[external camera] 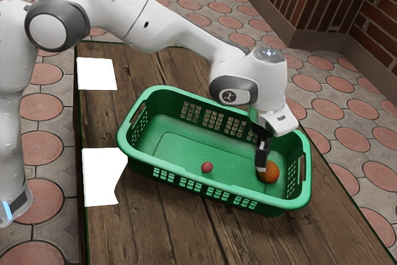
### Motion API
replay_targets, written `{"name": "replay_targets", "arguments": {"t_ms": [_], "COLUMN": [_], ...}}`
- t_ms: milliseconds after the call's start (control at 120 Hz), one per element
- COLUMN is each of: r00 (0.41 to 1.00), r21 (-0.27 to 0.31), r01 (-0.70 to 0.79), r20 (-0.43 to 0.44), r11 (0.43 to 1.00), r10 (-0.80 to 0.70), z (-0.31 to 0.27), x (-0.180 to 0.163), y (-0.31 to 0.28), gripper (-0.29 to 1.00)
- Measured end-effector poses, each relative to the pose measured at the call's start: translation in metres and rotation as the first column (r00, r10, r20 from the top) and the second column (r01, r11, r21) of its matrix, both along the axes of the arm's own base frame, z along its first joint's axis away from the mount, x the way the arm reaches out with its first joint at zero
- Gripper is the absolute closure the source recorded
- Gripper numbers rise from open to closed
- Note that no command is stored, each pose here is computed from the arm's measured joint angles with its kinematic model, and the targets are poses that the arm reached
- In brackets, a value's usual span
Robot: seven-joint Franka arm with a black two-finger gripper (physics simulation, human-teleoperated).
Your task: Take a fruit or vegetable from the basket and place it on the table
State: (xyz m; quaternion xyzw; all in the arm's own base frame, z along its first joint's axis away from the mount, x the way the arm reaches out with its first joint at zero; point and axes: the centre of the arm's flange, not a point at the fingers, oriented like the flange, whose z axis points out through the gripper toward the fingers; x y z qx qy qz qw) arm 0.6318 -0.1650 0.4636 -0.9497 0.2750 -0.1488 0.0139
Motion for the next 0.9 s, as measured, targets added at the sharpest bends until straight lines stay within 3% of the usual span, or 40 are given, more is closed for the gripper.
{"name": "replay_targets", "arguments": {"t_ms": [708,900], "r00": [0.999,0.998], "r21": [-0.028,-0.032], "r01": [0.045,0.051], "r20": [0.021,0.025], "r11": [0.999,0.998], "r10": [-0.045,-0.05], "z": [-0.044,-0.049], "x": [0.019,0.021], "y": [0.002,0.002], "gripper": [0.01,0.13]}}
